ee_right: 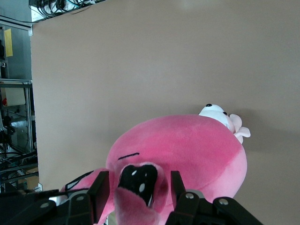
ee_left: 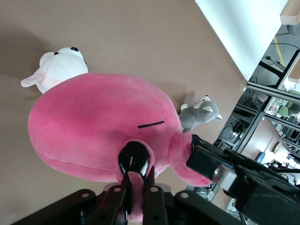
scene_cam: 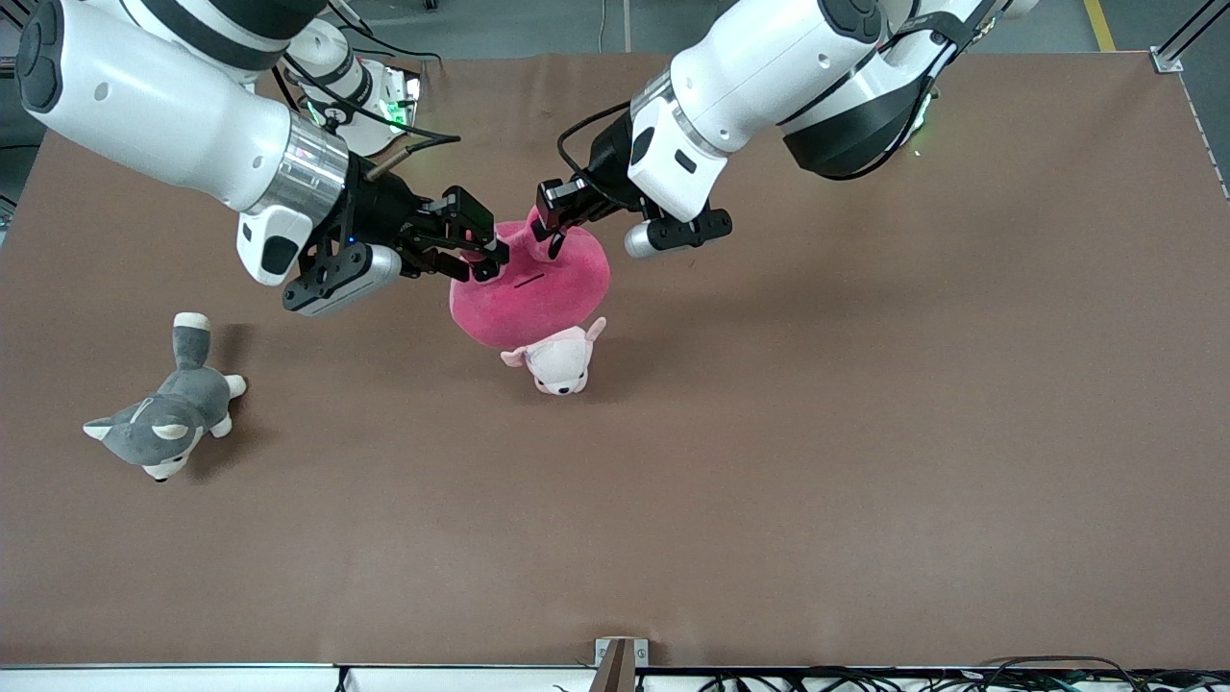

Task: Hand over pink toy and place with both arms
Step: 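Grasp the pink pig with the right gripper while the left gripper holds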

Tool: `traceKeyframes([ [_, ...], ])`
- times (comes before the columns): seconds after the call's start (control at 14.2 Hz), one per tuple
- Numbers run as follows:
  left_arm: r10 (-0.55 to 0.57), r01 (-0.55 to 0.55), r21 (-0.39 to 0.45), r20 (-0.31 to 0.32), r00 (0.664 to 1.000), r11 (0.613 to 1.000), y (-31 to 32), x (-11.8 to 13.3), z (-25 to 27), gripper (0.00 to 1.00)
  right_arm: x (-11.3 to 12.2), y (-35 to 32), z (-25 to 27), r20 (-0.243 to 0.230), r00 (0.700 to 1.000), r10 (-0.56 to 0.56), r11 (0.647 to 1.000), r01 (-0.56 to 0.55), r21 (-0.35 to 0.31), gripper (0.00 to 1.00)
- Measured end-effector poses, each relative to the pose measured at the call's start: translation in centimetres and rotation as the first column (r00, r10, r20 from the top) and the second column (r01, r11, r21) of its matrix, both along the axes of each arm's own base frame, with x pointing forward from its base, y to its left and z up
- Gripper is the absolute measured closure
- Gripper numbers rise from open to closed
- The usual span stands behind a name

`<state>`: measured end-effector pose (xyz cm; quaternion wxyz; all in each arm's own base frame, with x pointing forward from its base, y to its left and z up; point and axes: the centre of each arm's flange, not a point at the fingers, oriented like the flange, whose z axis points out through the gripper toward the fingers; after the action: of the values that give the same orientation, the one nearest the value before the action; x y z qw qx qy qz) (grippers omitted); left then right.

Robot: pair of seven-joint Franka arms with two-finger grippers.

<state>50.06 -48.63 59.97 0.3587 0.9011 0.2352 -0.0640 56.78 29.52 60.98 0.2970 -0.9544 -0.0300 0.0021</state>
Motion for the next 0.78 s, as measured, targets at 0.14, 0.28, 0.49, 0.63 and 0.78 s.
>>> traceKeyframes([
  [0.14,0.0,0.0,0.0,0.0,1.0,1.0,0.0,0.0,0.0,0.89,0.08,0.02,-0.16,-0.002,1.0,0.0,1.0,0.0,-0.001,0.51],
  [0.28,0.0,0.0,0.0,0.0,1.0,1.0,0.0,0.0,0.0,0.89,0.04,0.09,-0.14,-0.001,1.0,0.001,1.0,-0.001,-0.001,0.74],
  [0.49,0.0,0.0,0.0,0.0,1.0,1.0,0.0,0.0,0.0,0.89,-0.1,0.37,-0.07,0.0,1.0,0.007,1.0,-0.007,0.0,0.89],
  [0.63,0.0,0.0,0.0,0.0,1.0,1.0,0.0,0.0,0.0,0.91,-0.14,0.44,-0.03,0.001,1.0,0.008,1.0,-0.008,0.0,0.9],
  [0.78,0.0,0.0,0.0,0.0,1.0,1.0,0.01,0.01,0.0,0.85,-0.13,0.43,0.03,0.002,1.0,0.007,1.0,-0.007,0.0,0.9],
])
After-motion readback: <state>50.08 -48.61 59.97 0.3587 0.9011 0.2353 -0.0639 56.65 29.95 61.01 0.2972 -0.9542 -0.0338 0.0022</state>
